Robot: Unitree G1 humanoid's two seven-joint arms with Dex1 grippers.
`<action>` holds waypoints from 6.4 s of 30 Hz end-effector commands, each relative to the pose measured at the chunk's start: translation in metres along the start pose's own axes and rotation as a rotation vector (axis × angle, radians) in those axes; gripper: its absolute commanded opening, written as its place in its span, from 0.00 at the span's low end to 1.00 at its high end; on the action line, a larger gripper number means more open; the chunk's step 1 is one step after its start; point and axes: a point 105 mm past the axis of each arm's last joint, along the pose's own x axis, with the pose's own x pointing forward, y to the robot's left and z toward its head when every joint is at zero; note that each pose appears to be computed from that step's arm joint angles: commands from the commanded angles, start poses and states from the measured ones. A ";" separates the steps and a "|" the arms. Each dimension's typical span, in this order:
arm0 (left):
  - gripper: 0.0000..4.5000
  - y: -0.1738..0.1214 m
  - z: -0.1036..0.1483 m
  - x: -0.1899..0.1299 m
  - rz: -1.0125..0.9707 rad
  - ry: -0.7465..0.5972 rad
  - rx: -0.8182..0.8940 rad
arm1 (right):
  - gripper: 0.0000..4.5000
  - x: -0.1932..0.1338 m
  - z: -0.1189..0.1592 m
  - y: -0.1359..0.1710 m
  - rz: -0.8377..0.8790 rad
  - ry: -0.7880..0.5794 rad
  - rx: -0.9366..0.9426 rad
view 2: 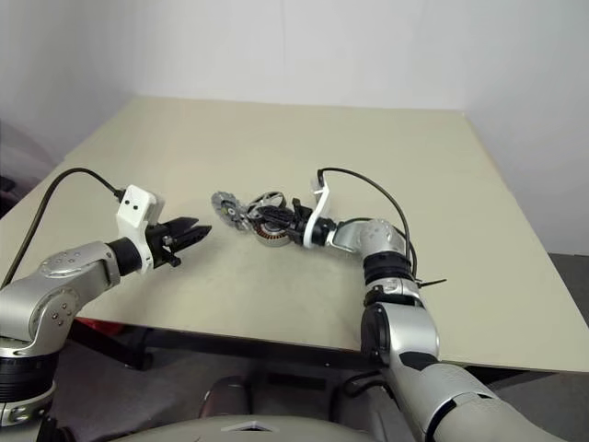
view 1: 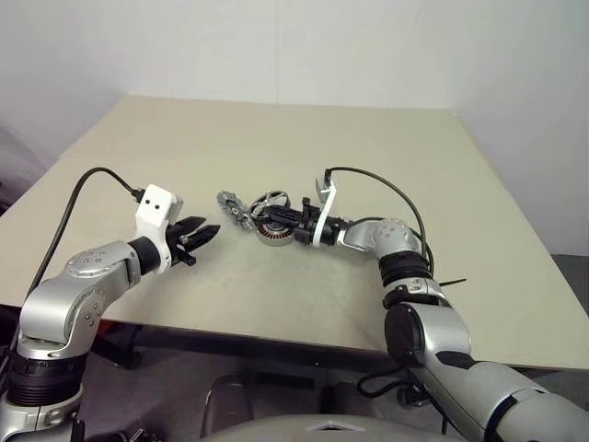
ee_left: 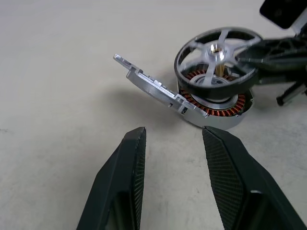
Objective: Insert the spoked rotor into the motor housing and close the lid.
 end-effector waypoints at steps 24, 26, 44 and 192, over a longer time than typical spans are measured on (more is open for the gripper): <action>0.44 -0.001 0.007 -0.003 0.002 -0.023 0.035 | 0.07 0.009 0.009 0.021 0.032 -0.047 -0.042; 0.44 -0.002 0.007 -0.003 0.001 -0.022 0.035 | 0.07 0.008 0.010 0.023 0.033 -0.055 -0.040; 0.44 -0.002 0.007 -0.002 -0.004 -0.018 0.036 | 0.07 0.004 0.011 0.025 0.016 -0.086 -0.023; 0.44 -0.003 0.004 0.003 0.009 -0.032 0.023 | 0.57 -0.021 0.013 0.019 -0.134 -0.029 -0.086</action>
